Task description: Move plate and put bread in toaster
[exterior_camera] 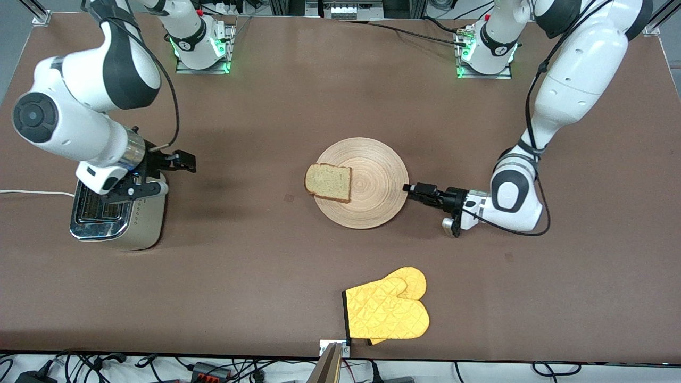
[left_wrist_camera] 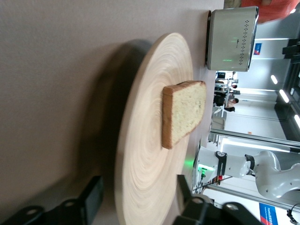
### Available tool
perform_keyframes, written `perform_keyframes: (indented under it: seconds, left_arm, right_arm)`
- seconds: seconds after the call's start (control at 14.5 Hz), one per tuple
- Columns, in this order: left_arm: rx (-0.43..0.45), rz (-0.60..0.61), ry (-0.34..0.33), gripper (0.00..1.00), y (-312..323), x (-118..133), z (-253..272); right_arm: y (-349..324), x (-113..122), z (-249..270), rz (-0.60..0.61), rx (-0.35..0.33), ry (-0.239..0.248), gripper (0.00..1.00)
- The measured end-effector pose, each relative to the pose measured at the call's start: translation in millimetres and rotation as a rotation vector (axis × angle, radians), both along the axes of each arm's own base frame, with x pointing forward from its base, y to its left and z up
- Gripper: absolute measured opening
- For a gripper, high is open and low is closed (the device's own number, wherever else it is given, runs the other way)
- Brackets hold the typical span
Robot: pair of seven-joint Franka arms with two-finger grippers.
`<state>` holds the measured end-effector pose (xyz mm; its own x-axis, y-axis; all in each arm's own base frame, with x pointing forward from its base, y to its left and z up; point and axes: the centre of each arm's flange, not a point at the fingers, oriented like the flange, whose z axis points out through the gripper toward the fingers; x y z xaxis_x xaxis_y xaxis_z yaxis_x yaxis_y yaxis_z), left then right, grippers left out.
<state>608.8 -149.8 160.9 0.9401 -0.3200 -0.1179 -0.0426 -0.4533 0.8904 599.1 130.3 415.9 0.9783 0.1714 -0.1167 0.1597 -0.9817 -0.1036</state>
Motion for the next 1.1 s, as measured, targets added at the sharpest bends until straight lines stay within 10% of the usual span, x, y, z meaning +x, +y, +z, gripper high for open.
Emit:
perform_keyframes:
  seconds: [0.55, 1.1]
  left_arm:
    - [0.831, -0.343, -0.183, 1.00, 34.4, 10.4, 127.3]
    - [1.201, -0.490, -0.323, 1.00, 70.7, 32.0, 149.4]
  right_arm:
    - [64.4, 5.7, -88.6, -0.059, 0.165, 0.081, 1.00]
    - [120.3, -0.6, -154.6, -0.215, 0.362, 0.151, 1.00]
